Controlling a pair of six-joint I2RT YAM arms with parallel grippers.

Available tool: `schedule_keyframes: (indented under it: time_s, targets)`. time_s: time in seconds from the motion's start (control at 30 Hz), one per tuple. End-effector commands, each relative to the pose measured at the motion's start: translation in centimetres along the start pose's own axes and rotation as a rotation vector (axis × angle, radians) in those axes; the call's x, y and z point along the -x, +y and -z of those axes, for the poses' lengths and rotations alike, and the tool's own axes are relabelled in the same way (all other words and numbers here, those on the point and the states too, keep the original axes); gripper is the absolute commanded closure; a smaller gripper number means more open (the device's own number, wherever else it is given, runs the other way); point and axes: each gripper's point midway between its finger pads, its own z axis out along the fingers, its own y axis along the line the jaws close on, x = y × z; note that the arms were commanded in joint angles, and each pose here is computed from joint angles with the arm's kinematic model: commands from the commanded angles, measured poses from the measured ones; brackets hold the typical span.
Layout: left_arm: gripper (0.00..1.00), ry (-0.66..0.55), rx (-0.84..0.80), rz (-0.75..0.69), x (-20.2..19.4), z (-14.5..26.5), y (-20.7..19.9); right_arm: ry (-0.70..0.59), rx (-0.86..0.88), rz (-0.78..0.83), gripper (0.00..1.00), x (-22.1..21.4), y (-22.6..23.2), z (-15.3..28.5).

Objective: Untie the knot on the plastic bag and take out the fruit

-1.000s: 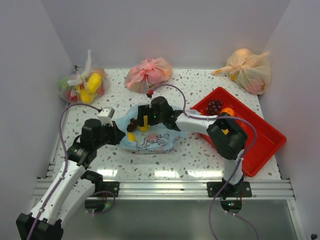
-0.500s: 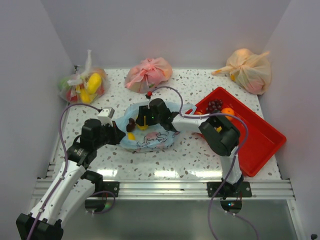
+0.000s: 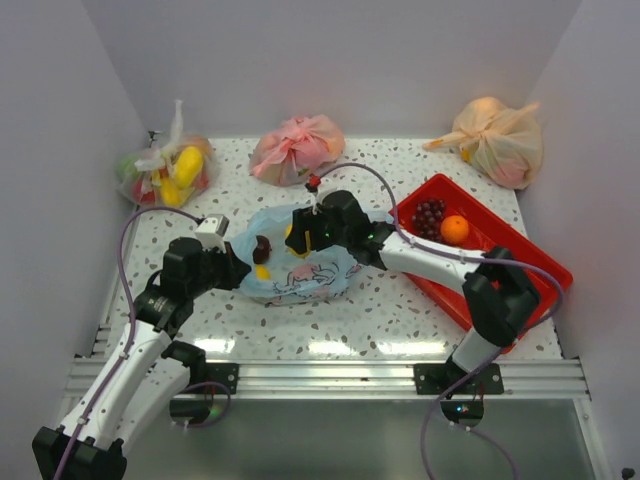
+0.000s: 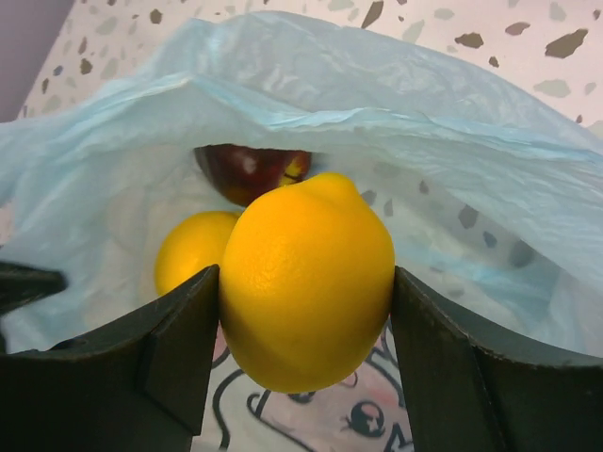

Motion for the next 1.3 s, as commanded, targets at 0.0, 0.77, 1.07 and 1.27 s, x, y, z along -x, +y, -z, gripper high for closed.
schedule_keyframes:
  time_s: [0.0,0.77,1.07,1.27]
  targets:
    - [1.0,-0.047,-0.019,-0.021,1.1,0.0,-0.3,-0.041,0.034,0.091,0.78,3.5,1.6,5.0]
    - [1.0,-0.041,-0.013,-0.019,1.0,-0.1,-0.1,-0.357,-1.033,-0.532,0.82,2.4,-31.1,27.5]
    - [1.0,-0.054,0.004,-0.01,1.2,0.0,0.1,-0.342,-1.141,-0.822,0.65,-2.8,-38.5,27.5]
    - [1.0,-0.057,0.017,-0.01,1.8,0.1,0.1,-0.276,-1.128,-0.841,0.1,-4.0,-39.7,26.6]
